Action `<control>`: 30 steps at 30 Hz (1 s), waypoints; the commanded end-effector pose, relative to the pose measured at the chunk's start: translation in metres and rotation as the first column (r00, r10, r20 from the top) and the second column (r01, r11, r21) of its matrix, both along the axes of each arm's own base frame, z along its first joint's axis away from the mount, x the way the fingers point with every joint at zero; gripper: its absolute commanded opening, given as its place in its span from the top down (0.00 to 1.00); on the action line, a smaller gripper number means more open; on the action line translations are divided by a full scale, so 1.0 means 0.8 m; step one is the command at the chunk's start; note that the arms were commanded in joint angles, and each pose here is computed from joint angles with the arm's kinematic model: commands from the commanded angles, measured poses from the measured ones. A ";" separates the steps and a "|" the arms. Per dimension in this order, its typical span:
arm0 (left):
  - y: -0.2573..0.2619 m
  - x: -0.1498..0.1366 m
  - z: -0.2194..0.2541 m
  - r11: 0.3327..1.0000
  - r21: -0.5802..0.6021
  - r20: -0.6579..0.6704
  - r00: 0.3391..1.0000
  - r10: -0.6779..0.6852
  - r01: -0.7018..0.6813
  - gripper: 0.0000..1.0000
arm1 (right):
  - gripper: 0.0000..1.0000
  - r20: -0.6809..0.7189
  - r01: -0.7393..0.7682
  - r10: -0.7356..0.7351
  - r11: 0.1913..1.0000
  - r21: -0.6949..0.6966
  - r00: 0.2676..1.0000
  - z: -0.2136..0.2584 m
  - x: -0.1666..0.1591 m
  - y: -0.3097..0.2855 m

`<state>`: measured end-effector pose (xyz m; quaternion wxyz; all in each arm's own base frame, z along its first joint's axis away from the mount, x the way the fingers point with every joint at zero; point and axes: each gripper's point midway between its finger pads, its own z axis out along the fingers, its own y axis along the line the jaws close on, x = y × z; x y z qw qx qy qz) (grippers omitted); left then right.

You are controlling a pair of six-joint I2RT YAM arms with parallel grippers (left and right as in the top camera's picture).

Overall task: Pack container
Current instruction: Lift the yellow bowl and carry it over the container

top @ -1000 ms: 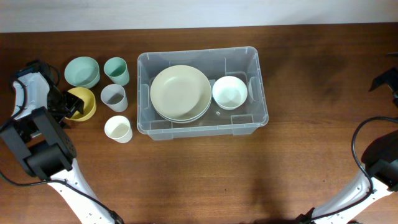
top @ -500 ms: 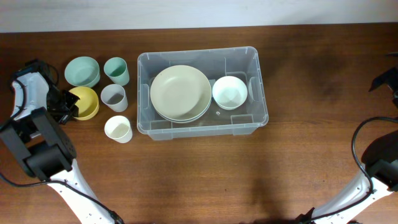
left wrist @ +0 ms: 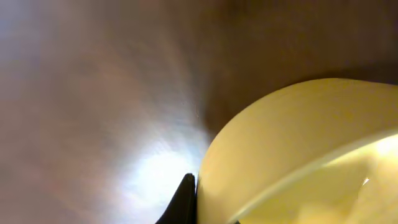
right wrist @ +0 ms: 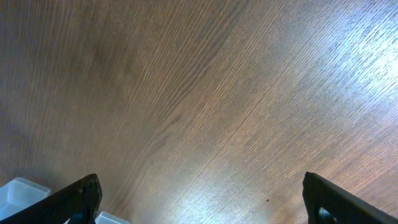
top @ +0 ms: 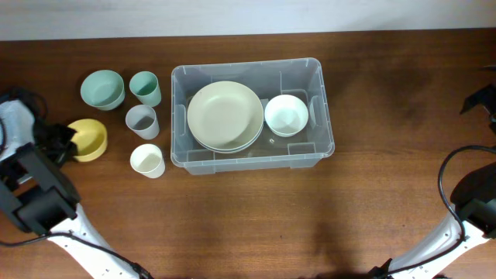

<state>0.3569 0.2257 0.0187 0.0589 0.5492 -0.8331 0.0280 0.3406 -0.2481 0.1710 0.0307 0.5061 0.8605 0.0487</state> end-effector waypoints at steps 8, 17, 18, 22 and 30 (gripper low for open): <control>0.056 0.017 0.089 0.997 0.011 0.161 0.985 0.069 -0.072 0.99 | 0.01 0.010 0.004 -0.004 1.000 -0.013 1.000 0.009 -0.001 0.002; -0.023 0.124 0.240 0.984 0.036 0.549 0.819 -0.167 0.176 0.99 | 0.01 0.010 0.004 -0.004 1.000 -0.013 1.000 0.009 -0.001 0.002; -0.037 0.133 0.254 0.978 0.052 0.573 0.796 -0.195 0.202 0.99 | 0.01 0.010 0.004 -0.004 1.000 -0.013 1.000 0.009 -0.001 0.002; -0.108 0.164 0.305 0.941 0.130 0.646 0.694 -0.319 0.312 0.99 | 0.01 0.010 0.004 -0.004 1.000 -0.013 1.000 0.009 -0.001 0.002; -0.311 0.208 0.335 0.788 0.243 0.680 0.480 -0.554 0.565 0.99 | 0.01 0.010 0.004 -0.004 1.000 -0.013 1.000 0.009 -0.001 0.002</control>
